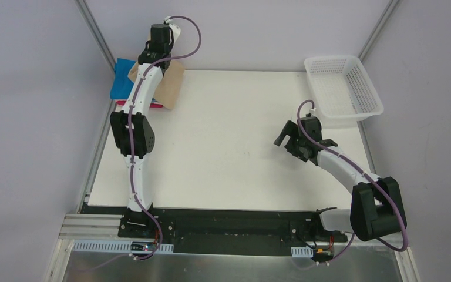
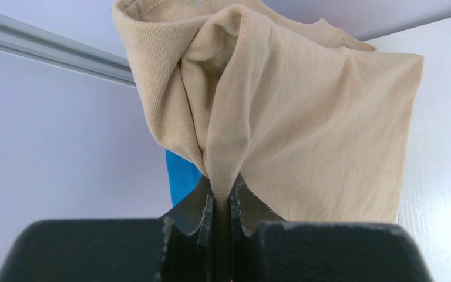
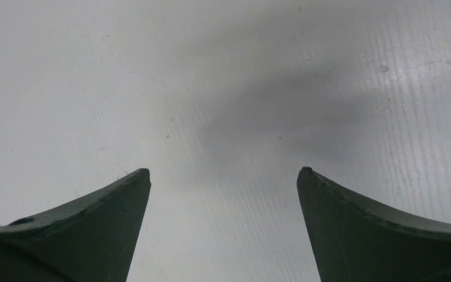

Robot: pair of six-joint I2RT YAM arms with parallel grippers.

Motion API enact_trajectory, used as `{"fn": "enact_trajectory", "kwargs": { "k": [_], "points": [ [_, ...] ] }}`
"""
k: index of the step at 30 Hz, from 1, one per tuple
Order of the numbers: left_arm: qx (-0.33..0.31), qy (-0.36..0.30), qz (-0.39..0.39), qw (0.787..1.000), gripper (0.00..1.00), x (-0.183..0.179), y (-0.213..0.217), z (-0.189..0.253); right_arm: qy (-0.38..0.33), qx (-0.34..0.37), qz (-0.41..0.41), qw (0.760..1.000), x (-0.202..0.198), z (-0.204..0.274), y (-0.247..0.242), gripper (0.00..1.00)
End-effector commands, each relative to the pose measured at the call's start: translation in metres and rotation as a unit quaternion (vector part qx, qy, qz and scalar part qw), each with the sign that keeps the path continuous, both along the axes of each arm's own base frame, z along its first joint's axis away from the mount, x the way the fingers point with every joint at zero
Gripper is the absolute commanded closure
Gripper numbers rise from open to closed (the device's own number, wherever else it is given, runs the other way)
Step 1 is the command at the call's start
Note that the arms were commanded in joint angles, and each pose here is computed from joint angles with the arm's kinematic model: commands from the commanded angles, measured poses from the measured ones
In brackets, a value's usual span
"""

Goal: Fold and stack the t-shirts
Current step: Put the neatly folded tshirt into the corner of the board with the left arm

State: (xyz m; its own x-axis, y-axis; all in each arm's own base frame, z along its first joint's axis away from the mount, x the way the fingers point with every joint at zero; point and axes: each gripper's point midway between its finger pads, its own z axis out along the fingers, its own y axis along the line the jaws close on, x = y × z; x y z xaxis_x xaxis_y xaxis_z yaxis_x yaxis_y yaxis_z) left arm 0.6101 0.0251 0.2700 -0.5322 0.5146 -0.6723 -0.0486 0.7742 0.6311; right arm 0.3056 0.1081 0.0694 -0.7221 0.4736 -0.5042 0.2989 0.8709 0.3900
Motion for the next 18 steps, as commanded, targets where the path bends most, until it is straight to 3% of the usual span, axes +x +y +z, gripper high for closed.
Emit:
{"fn": "enact_trajectory", "kwargs": {
  "k": [1,18],
  "points": [
    [-0.001,-0.132,-0.012,0.991,1.0,-0.023,0.001,0.125,-0.028,-0.01,-0.012,1.0,0.016,0.017,-0.006,0.01],
    [0.014,-0.128,-0.005,0.992,1.0,-0.021,0.017,0.123,-0.008,0.016,-0.003,1.0,0.017,0.008,0.0,0.01]
  ]
}}
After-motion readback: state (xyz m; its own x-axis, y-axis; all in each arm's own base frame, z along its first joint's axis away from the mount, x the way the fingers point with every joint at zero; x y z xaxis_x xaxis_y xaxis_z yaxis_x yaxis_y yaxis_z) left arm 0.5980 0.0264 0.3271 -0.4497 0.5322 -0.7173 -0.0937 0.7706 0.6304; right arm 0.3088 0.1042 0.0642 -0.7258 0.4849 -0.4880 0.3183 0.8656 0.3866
